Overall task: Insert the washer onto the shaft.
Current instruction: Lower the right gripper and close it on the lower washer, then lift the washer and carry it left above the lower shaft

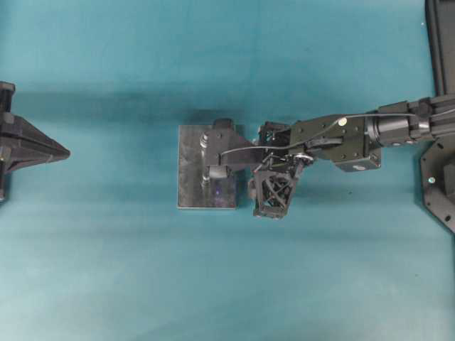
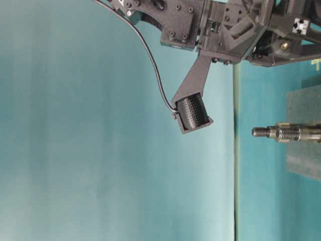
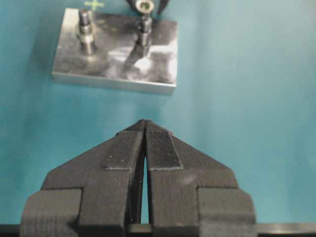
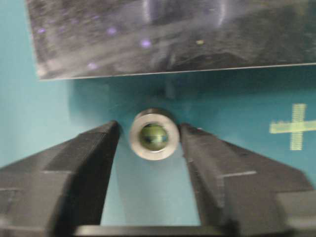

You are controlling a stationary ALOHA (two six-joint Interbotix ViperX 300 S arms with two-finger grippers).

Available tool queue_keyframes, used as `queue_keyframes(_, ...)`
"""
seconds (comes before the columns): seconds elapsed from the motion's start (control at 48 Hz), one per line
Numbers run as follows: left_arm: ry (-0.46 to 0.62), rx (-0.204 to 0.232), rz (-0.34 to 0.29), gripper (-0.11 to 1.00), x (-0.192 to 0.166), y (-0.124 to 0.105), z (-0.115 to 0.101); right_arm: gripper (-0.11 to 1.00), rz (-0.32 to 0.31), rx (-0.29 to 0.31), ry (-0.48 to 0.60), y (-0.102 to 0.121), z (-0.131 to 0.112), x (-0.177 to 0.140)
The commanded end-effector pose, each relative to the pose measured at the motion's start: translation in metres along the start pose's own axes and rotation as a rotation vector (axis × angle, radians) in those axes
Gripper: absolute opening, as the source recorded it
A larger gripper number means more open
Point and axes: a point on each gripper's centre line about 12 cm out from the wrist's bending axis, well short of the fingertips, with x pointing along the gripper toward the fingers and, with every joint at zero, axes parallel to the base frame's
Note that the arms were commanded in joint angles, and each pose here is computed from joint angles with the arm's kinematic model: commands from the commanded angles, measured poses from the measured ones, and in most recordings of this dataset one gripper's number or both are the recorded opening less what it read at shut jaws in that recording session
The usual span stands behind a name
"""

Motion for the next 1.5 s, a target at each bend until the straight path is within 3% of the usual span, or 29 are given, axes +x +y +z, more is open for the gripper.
queue_keyframes(0.0,-0.017,0.000,-0.001,0.00,0.000,-0.001,0.006,0.50,0.001,0.006,-0.015,0.003,0.004,-0.002)
queue_keyframes(0.146,-0.015,0.001,-0.003,0.00,0.000,-0.001,0.006,0.34,-0.001,0.009,-0.013,0.002,0.003,-0.003)
queue_keyframes(0.479,-0.017,0.001,-0.003,0.00,0.000,-0.001,0.006,0.34,-0.022,0.003,-0.028,0.002,0.013,-0.031)
queue_keyframes(0.875,-0.017,0.001,-0.003,0.00,0.000,-0.001,0.006,0.34,-0.026,-0.045,-0.099,0.015,0.065,-0.090)
queue_keyframes(1.021,-0.018,0.002,-0.002,0.00,-0.001,-0.001,0.006,0.34,-0.030,-0.071,-0.125,0.020,0.081,-0.093)
queue_keyframes(1.479,-0.020,0.002,-0.003,0.00,-0.001,-0.001,0.007,0.34,-0.056,-0.112,-0.131,0.022,0.102,-0.085)
